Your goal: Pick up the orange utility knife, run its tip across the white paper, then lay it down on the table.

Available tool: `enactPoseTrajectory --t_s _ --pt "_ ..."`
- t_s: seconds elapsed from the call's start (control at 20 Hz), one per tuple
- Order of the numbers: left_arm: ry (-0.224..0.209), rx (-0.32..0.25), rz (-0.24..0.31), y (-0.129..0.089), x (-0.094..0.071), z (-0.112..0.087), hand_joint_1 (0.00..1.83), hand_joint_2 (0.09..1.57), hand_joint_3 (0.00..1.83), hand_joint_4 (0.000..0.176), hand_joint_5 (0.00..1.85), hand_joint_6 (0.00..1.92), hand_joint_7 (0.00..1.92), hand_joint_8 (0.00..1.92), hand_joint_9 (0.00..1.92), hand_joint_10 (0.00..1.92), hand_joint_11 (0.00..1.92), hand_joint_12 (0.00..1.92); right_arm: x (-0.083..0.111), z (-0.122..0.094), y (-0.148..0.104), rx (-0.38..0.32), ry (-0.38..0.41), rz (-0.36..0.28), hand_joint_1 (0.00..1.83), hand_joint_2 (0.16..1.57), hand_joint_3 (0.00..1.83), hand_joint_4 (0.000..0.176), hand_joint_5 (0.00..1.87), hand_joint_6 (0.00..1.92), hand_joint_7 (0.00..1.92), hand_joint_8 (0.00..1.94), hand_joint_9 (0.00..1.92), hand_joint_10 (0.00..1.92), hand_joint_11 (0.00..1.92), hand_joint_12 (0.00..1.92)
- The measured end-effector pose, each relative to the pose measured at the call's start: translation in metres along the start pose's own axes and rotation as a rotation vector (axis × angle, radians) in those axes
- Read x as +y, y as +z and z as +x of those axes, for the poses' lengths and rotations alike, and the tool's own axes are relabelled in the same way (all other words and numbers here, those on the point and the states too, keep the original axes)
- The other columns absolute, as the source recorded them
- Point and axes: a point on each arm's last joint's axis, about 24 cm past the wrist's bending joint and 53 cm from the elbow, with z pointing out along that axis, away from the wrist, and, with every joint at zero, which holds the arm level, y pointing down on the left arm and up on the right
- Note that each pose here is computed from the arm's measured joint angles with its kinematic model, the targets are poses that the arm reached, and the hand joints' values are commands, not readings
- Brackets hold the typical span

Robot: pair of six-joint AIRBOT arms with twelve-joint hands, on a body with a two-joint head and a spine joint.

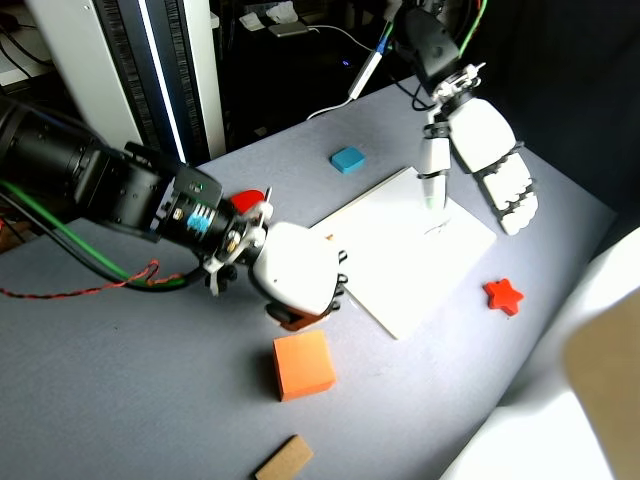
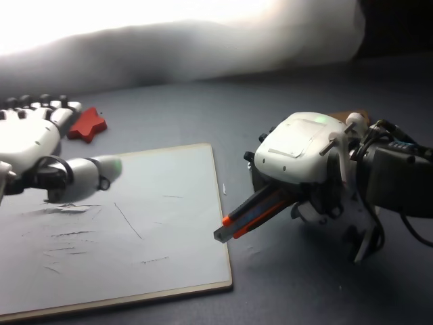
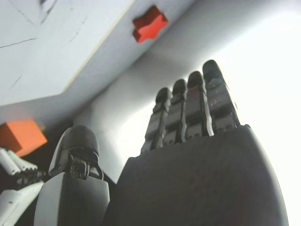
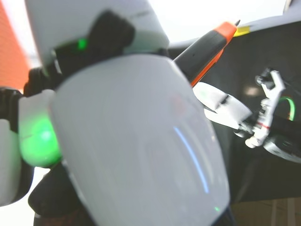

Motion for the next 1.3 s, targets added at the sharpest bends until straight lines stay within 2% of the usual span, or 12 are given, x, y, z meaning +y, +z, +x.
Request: enactPoseTrajectory --t_s 0.05,0.1,0.15,0.25,0.45,0.5,0.55,0.6,0.7,0.85,1.1,1.3 --pt "0.003 0.019 0.024 -0.005 -0.009 0.008 0.0 1.27 0.0 0.0 0.0 0.0 0.01 0.0 0.02 0.0 0.0 0.23 0.0 0.001 0.0 -0.002 0.0 0.001 1.53 1.27 0.01 0.0 1.03 1.92 1.35 1.94 1.51 1.92 1.59 1.92" --pt "0.003 0.026 0.03 -0.006 -0.012 0.011 0.0 1.27 0.0 0.0 0.0 0.0 0.01 0.0 0.01 0.0 0.0 0.24 0.0 0.002 0.0 -0.001 -0.001 0.002 1.12 1.04 0.66 0.0 0.71 1.84 1.28 1.94 1.45 1.92 1.49 1.92" --pt "-0.001 0.034 0.033 -0.008 -0.014 0.015 0.0 1.27 0.0 0.0 0.0 0.0 0.01 0.0 0.01 0.0 0.0 0.24 0.0 0.003 0.0 -0.001 -0.002 0.001 1.12 1.04 0.66 0.0 0.71 1.84 1.28 1.94 1.45 1.92 1.49 1.92" --pt "-0.005 0.047 0.047 -0.014 -0.021 0.021 0.0 1.28 0.0 0.0 0.0 0.0 0.02 0.0 0.01 0.0 0.0 0.26 -0.001 0.008 0.0 0.012 -0.014 -0.001 1.15 0.8 1.13 0.0 0.69 1.76 0.95 1.94 1.23 1.92 1.18 1.92" --pt "-0.014 0.059 0.073 -0.022 -0.033 0.027 0.0 1.28 0.0 0.0 0.0 0.0 0.03 0.0 0.02 0.0 0.0 0.28 0.003 0.009 -0.001 0.014 -0.029 -0.011 1.16 1.11 0.3 0.0 0.69 1.42 0.8 1.47 0.7 1.69 0.63 1.92" --pt "-0.016 0.064 0.073 -0.024 -0.034 0.029 0.0 1.28 0.0 0.0 0.0 0.0 0.03 0.0 0.02 0.0 0.0 0.28 0.004 0.009 -0.003 0.015 -0.03 -0.013 1.16 1.11 0.3 0.0 0.69 1.42 0.8 1.47 0.7 1.69 0.63 1.92" --pt "-0.02 0.07 0.074 -0.025 -0.035 0.031 0.0 1.28 0.0 0.0 0.0 0.0 0.04 0.0 0.04 0.01 0.0 0.3 0.005 0.008 -0.005 0.014 -0.035 -0.015 1.11 1.27 0.04 0.025 0.66 1.5 0.68 1.48 0.5 1.59 0.43 1.92" --pt "-0.025 0.071 0.076 -0.026 -0.037 0.032 0.0 1.28 0.0 0.0 0.0 0.0 0.03 0.0 0.03 0.0 0.0 0.28 0.005 0.008 -0.007 0.014 -0.037 -0.016 1.06 1.3 0.01 0.0 0.62 1.52 0.46 1.19 0.4 1.51 0.33 1.92" --pt "-0.026 0.071 0.086 -0.028 -0.041 0.032 0.0 1.28 0.0 0.0 0.0 0.0 0.03 0.0 0.03 0.0 0.0 0.28 0.007 0.007 -0.012 0.016 -0.036 -0.018 0.94 1.25 0.0 0.0 0.25 0.86 0.36 0.67 0.27 1.2 0.04 1.86" --pt "-0.028 0.069 0.086 -0.027 -0.041 0.031 0.0 1.28 0.0 0.0 0.0 0.0 0.0 0.0 0.01 0.0 0.0 0.21 0.009 0.006 -0.021 0.016 -0.038 -0.022 0.7 1.21 0.0 0.0 0.12 0.25 0.25 0.06 0.13 0.65 0.0 1.43" --pt "-0.026 0.072 0.083 -0.027 -0.04 0.032 0.0 1.28 0.0 0.0 0.0 0.0 0.02 0.0 0.02 0.0 0.0 0.19 0.013 0.003 -0.037 0.017 -0.039 -0.026 0.68 1.08 0.0 0.0 0.0 0.0 0.01 0.0 0.02 0.16 0.0 0.55" --pt "-0.021 0.071 0.084 -0.027 -0.041 0.032 0.0 1.27 0.0 0.0 0.02 0.01 0.11 0.01 0.09 0.02 0.0 0.41 0.016 -0.005 -0.057 0.006 -0.04 -0.027 0.22 1.12 0.02 0.0 0.0 0.0 0.0 0.0 0.03 0.07 0.0 0.39"
